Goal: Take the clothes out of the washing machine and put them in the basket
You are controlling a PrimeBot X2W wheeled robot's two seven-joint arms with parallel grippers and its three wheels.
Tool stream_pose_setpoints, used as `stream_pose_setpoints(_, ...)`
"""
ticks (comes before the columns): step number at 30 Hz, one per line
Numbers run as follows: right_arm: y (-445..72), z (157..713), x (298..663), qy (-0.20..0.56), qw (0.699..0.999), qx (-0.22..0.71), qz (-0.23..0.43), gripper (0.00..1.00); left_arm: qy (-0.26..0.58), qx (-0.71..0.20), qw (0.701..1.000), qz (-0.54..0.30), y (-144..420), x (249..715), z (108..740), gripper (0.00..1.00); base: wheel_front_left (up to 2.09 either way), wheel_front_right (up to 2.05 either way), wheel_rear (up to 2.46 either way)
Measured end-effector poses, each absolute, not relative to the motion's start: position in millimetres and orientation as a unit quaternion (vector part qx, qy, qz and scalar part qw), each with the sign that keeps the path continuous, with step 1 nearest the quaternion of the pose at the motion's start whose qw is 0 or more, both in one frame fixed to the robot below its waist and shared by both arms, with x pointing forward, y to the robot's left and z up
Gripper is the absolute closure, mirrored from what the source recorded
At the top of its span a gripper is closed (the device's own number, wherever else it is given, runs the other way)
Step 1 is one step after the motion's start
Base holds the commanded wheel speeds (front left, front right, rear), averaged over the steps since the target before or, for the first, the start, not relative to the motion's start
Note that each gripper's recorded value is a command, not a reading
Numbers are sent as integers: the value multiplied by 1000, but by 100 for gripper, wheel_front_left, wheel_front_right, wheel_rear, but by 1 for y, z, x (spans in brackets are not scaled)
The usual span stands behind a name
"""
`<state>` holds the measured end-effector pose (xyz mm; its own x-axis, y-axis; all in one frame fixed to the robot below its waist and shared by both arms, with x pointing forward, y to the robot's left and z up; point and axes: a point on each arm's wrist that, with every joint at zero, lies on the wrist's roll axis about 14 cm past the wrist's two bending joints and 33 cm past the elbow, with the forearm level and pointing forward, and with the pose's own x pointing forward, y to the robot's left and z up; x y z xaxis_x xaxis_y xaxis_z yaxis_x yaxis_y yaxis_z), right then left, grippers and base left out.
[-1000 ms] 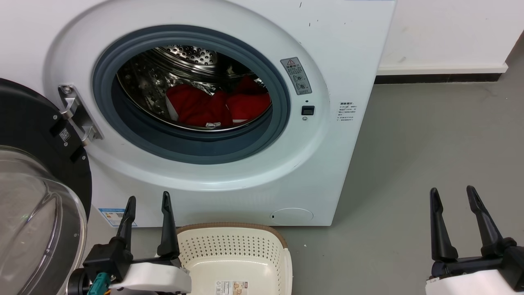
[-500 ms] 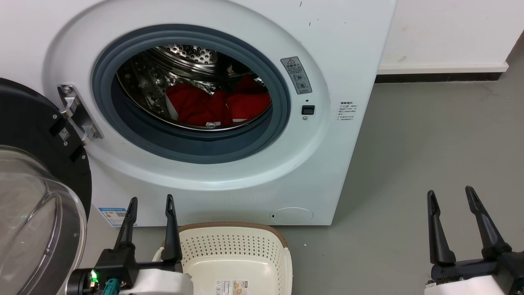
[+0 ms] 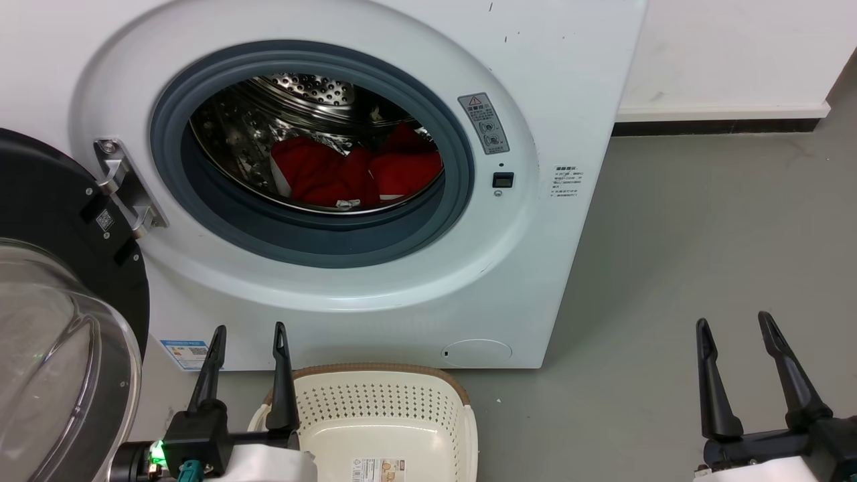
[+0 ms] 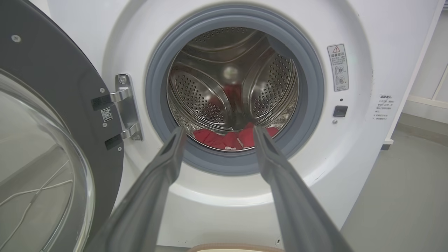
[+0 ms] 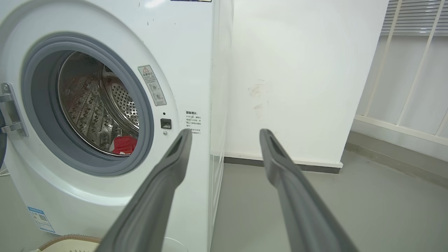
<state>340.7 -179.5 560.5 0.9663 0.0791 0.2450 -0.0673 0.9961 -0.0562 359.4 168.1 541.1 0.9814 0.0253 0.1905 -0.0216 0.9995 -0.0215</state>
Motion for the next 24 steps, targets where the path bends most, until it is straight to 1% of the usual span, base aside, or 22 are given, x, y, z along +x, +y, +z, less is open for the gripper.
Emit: stream_pose_setpoints(24, -181, 555, 340, -116, 993, -15, 35, 0, -78, -13, 997, 12, 169, 359, 530, 0, 0, 0, 0)
